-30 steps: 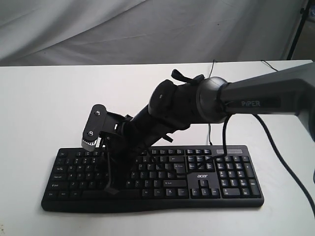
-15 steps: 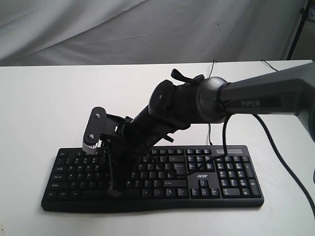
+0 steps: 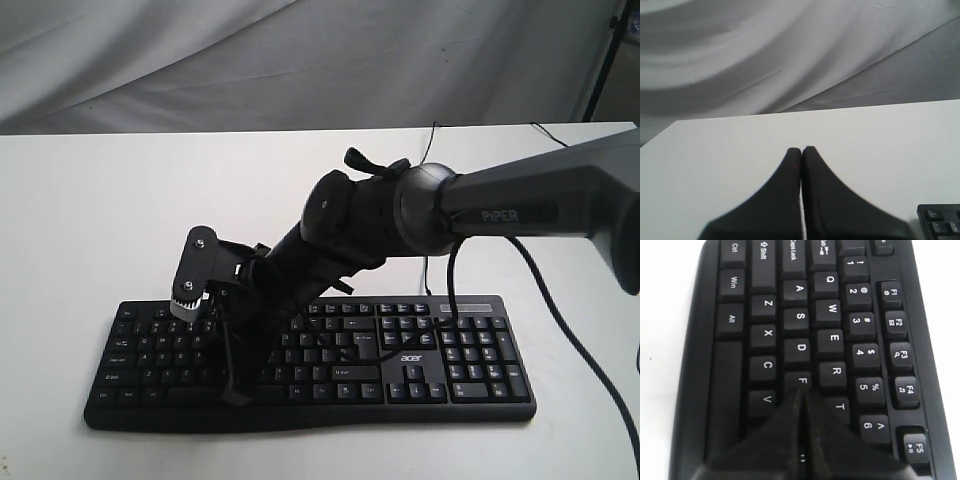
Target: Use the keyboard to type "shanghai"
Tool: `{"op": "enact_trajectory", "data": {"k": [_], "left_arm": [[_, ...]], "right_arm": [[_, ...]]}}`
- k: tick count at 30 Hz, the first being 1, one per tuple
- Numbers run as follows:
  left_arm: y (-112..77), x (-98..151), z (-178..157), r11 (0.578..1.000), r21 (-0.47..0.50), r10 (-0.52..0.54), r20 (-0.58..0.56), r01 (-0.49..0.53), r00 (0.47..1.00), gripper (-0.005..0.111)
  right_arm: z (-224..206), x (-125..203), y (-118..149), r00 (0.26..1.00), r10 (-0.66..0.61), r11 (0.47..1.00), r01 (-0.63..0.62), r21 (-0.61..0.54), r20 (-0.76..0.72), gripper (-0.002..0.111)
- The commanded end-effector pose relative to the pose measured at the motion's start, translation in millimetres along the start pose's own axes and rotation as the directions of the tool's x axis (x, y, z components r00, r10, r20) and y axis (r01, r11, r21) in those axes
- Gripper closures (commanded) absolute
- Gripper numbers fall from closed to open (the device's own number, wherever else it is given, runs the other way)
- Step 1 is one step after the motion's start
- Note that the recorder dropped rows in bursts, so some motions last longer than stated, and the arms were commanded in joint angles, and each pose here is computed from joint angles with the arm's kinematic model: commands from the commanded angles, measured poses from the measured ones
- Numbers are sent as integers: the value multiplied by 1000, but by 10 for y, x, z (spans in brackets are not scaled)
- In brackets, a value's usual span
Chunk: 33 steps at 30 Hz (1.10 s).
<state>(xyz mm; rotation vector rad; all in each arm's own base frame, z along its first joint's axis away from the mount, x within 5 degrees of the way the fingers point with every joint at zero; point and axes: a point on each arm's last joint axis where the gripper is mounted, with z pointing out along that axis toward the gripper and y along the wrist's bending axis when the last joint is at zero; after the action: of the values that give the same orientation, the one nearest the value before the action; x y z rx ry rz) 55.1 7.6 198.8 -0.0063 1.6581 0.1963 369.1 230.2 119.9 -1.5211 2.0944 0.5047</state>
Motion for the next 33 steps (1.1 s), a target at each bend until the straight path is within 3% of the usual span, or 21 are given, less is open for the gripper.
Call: {"op": "enact_trajectory", "data": {"k": [1, 17, 33], "left_arm": [[-4, 14, 6, 1000, 4, -3, -3, 3, 1000, 106], [-4, 14, 6, 1000, 4, -3, -3, 3, 1000, 106], [-4, 14, 6, 1000, 4, -3, -3, 3, 1000, 106]], "right_arm": [[-18, -18, -1, 1000, -22, 1000, 22, -8, 2, 108], [63, 47, -1, 999, -28, 999, 27, -21, -19, 108], [-149, -109, -8, 999, -32, 999, 32, 25, 24, 108]]}}
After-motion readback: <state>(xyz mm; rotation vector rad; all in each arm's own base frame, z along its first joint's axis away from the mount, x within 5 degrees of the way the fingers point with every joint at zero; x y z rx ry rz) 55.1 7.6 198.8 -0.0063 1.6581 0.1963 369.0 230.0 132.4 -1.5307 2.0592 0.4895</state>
